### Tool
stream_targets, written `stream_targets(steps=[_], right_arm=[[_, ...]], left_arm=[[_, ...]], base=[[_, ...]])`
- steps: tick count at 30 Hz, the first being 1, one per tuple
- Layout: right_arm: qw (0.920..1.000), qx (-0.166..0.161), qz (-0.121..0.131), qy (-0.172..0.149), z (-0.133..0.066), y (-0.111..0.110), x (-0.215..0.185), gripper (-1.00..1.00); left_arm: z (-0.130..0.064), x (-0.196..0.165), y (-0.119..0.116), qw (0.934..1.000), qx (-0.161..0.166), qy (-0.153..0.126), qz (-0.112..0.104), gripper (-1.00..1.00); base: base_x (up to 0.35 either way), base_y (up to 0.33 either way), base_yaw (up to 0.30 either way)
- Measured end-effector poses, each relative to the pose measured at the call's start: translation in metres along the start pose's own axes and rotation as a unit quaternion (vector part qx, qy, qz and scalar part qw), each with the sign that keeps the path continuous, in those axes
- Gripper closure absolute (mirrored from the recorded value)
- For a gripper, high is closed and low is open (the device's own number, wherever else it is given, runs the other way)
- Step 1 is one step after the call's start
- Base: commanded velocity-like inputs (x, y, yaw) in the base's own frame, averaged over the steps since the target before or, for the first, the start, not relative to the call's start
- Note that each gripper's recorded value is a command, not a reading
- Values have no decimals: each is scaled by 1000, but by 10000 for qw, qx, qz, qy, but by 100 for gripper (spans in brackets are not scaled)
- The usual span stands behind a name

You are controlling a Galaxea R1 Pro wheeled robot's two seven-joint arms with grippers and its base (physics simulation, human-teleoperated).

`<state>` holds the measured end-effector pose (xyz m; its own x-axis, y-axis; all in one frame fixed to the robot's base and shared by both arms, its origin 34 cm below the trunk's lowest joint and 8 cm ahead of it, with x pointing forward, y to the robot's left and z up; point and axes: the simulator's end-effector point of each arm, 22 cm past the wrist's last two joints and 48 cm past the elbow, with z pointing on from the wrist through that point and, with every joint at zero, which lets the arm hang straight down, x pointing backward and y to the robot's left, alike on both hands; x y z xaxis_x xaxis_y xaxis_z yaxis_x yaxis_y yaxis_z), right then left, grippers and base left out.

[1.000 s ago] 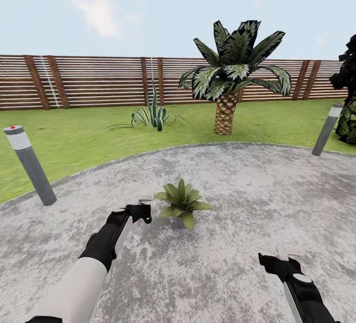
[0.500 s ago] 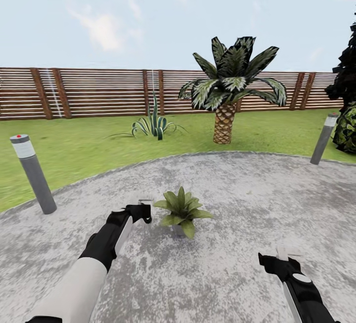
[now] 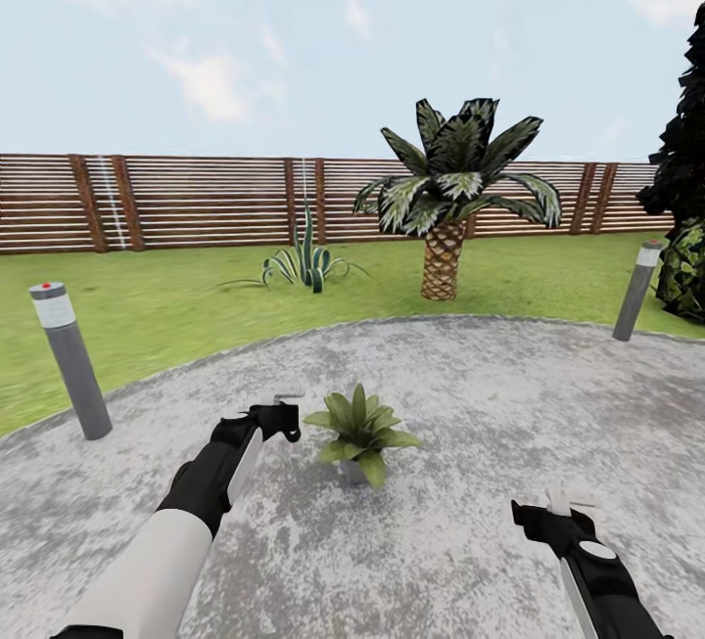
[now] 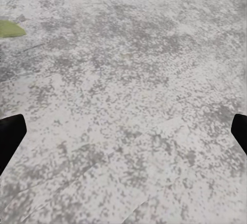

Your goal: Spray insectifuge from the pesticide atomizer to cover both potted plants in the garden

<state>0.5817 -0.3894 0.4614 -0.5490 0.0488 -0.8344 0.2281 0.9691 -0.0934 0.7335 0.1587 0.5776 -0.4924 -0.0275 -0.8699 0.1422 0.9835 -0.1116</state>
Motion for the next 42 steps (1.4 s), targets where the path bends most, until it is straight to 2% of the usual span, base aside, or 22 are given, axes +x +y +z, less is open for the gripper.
stream_targets(steps=[42], right_arm=[[10000, -3, 12, 10, -32, -3, -90, -100]], left_arm=[[-25, -92, -7, 10000, 5, 3, -8, 100]], base=[[0, 0, 0]])
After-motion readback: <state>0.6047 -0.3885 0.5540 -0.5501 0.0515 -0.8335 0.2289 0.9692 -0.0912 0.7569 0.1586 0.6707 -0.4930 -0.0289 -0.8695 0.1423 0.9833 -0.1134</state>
